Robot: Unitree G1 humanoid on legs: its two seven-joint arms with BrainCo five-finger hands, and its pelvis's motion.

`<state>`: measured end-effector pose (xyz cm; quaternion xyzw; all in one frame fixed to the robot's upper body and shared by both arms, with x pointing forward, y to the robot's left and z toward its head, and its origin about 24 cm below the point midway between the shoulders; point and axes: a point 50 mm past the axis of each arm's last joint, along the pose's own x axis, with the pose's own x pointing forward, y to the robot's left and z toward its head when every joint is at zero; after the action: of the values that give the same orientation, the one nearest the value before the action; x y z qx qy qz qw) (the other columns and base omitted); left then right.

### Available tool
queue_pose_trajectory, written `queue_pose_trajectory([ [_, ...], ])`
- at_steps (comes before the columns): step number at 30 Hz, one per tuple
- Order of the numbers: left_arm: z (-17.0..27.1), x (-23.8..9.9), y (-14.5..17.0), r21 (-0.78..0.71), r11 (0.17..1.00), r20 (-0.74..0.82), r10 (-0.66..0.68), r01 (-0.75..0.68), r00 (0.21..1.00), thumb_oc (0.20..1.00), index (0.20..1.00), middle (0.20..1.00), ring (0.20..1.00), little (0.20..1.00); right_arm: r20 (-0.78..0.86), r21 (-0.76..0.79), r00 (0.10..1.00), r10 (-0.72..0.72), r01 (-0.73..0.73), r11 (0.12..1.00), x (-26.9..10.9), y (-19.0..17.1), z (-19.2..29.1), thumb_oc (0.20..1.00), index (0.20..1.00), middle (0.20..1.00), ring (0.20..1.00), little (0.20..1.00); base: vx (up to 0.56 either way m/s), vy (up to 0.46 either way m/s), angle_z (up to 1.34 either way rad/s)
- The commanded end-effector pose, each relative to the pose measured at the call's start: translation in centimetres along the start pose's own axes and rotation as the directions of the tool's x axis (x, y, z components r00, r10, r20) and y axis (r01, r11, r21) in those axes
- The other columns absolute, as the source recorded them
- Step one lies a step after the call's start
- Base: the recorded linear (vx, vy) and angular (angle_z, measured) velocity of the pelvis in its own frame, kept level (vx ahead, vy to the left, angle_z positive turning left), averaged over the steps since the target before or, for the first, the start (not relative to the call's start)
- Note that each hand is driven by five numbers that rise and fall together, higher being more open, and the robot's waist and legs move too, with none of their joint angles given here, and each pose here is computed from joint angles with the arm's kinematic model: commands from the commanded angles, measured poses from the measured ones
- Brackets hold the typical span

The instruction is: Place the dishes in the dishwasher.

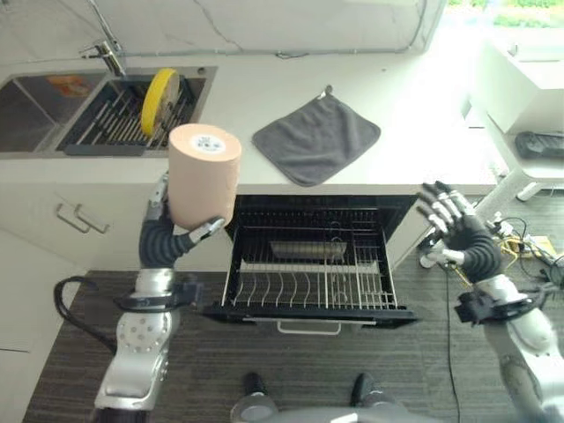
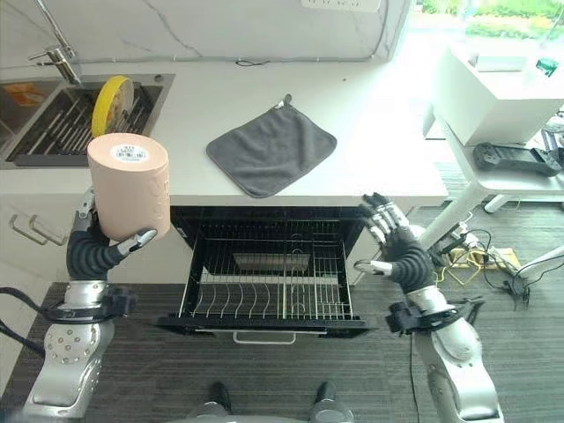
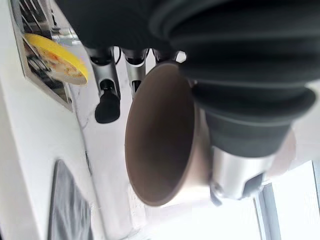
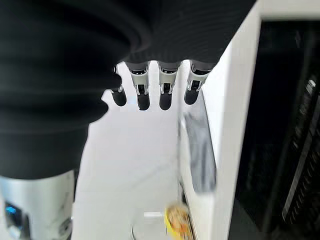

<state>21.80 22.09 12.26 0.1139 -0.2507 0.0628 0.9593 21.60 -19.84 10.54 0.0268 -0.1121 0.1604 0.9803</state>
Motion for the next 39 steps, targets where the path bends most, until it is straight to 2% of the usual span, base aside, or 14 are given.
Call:
queue_pose_trajectory([
  [1, 2.0, 1.7, -0.1, 0.127, 0.991, 0.172, -0.057, 0.035, 0.983, 0.200, 0.200, 0.200, 0.200, 0.200, 0.112, -0.007, 0.993, 0.021, -0.021, 1.000, 1.5, -0.1, 2.2, 1.000, 1.000, 1.000, 1.000, 1.000, 0.10, 0.100, 0.11],
  [7, 1.8, 3.3, -2.6, 0.230, 0.967, 0.211, -0.163, 0.113, 0.964, 0.200, 0.200, 0.200, 0.200, 0.200, 0.112, -0.001, 0.993, 0.047, -0.047, 0.999, 3.0, 1.3, 2.2, 1.000, 1.000, 1.000, 1.000, 1.000, 0.06, 0.063, 0.02],
  [9, 1.4, 3.8, -4.0, 0.273, 0.952, 0.215, -0.201, 0.138, 0.956, 0.200, 0.200, 0.200, 0.200, 0.200, 0.091, 0.068, 0.996, 0.021, -0.027, 0.997, 4.0, 1.7, 1.8, 1.000, 1.000, 1.000, 1.000, 1.000, 0.06, 0.018, -0.03],
  [17, 0.4, 3.8, -6.9, 0.305, 0.911, 0.152, -0.336, 0.279, 0.930, 0.200, 0.200, 0.200, 0.200, 0.200, 0.122, 0.144, 0.989, 0.086, -0.104, 0.984, 5.5, 3.5, 2.3, 1.000, 1.000, 1.000, 1.000, 1.000, 0.03, -0.015, -0.05],
  [21, 0.8, 3.8, -8.3, 0.250, 0.905, 0.143, -0.385, 0.343, 0.912, 0.200, 0.200, 0.200, 0.200, 0.200, 0.159, 0.148, 0.981, 0.115, -0.138, 0.979, 6.2, 4.6, 3.0, 1.000, 1.000, 1.000, 1.000, 1.000, 0.00, 0.000, 0.00],
  [27, 0.7, 3.6, -9.2, 0.213, 0.906, 0.132, -0.397, 0.365, 0.908, 0.200, 0.200, 0.200, 0.200, 0.200, 0.182, 0.167, 0.973, 0.142, -0.173, 0.971, 6.9, 5.5, 3.6, 1.000, 1.000, 1.000, 1.000, 1.000, 0.00, 0.000, 0.00],
  [30, 0.9, 3.7, -9.5, 0.186, 0.912, 0.144, -0.394, 0.366, 0.908, 0.200, 0.200, 0.200, 0.200, 0.200, 0.170, 0.286, 0.965, 0.199, -0.241, 0.927, 7.3, 6.6, 3.2, 1.000, 1.000, 1.000, 1.000, 1.000, 0.00, 0.000, 0.00],
  [39, 1.0, 3.8, -10.1, 0.168, 0.915, 0.146, -0.390, 0.366, 0.909, 0.200, 0.200, 0.200, 0.200, 0.200, 0.140, 0.366, 0.957, 0.254, -0.289, 0.885, 7.8, 8.2, 2.1, 1.000, 1.000, 1.000, 1.000, 1.000, -0.01, -0.003, 0.07],
])
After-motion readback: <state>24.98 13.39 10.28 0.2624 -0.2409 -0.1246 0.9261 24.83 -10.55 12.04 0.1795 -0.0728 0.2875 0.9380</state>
